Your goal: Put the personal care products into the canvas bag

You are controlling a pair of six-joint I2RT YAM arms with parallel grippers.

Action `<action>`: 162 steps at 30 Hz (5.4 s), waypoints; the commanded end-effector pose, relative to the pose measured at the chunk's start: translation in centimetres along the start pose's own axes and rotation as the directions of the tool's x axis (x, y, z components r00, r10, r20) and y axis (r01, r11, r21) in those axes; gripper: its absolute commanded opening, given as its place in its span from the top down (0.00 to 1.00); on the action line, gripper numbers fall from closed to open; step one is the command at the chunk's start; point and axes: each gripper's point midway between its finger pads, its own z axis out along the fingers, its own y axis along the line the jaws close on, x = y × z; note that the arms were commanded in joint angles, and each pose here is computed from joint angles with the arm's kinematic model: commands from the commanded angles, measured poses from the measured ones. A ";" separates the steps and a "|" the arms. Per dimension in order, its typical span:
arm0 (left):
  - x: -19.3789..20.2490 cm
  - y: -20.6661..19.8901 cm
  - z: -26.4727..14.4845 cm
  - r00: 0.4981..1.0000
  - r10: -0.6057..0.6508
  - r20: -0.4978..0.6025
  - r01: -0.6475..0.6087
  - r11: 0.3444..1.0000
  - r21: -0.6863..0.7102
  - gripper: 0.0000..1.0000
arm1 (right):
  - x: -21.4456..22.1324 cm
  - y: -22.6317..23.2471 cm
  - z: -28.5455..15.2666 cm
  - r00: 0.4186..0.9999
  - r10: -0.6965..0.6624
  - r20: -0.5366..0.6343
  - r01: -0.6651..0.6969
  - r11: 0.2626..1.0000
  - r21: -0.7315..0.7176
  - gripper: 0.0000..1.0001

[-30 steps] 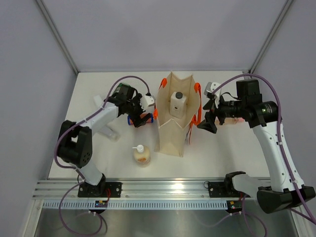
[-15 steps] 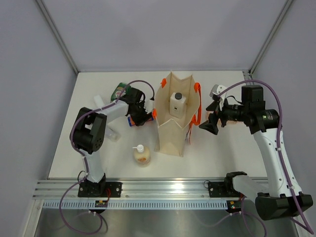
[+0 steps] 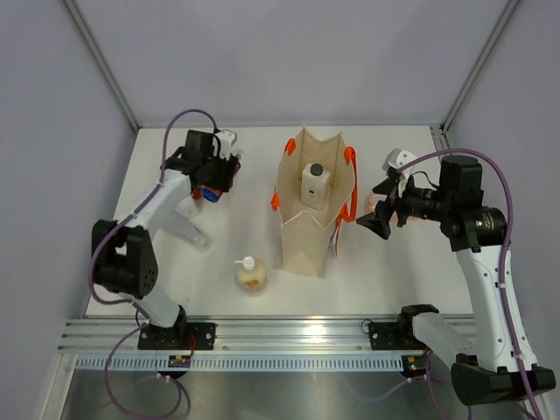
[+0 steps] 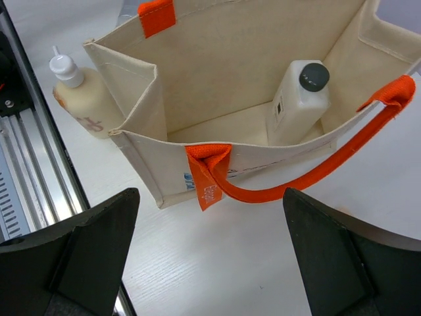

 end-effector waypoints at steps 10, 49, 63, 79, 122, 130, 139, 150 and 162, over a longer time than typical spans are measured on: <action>-20.7 -11.3 -27.9 0.583 -0.410 0.701 0.073 0.886 0.457 1.00 | -0.7 -4.1 -1.8 0.988 0.142 0.059 -0.151 0.967 0.205 0.01; -17.7 -24.9 -14.6 0.810 -0.136 0.571 -0.196 0.854 0.482 0.01 | 10.2 -11.7 -2.2 0.934 0.221 -0.282 -0.126 0.939 0.319 0.01; -9.0 -16.5 -23.6 0.712 -0.108 0.694 -0.113 0.958 0.265 0.01 | 19.8 -20.0 -0.1 0.654 -0.061 -0.754 0.141 0.989 0.042 0.00; 0.1 -14.8 -21.9 0.751 -0.220 0.622 0.036 0.955 0.294 0.01 | 27.9 -22.7 1.7 0.399 -0.223 -0.889 0.214 0.966 -0.145 0.00; 1.7 -14.4 -22.6 0.686 -0.510 0.519 0.315 0.851 0.420 0.01 | 16.7 -17.9 1.4 0.730 0.403 -0.553 -0.246 0.909 0.337 1.00; 2.4 -14.2 -22.5 0.704 -0.489 0.515 0.304 0.863 0.403 0.01 | 16.1 -17.1 0.7 0.750 0.420 -0.511 -0.260 0.898 0.355 0.98; 3.5 -14.3 -21.5 0.703 -0.500 0.505 0.318 0.857 0.406 0.01 | 20.4 -17.5 4.4 0.672 0.576 -0.465 -0.315 0.791 0.524 0.36; 4.4 -14.5 -19.7 0.720 -0.478 0.504 0.304 0.869 0.390 0.01 | 25.6 -18.3 2.5 0.602 0.547 -0.582 -0.032 0.745 0.667 0.01; 4.6 -14.8 -19.4 0.745 -0.447 0.495 0.274 0.882 0.384 0.01 | 30.7 -17.5 5.5 0.507 0.453 -0.733 -0.082 0.872 0.483 0.01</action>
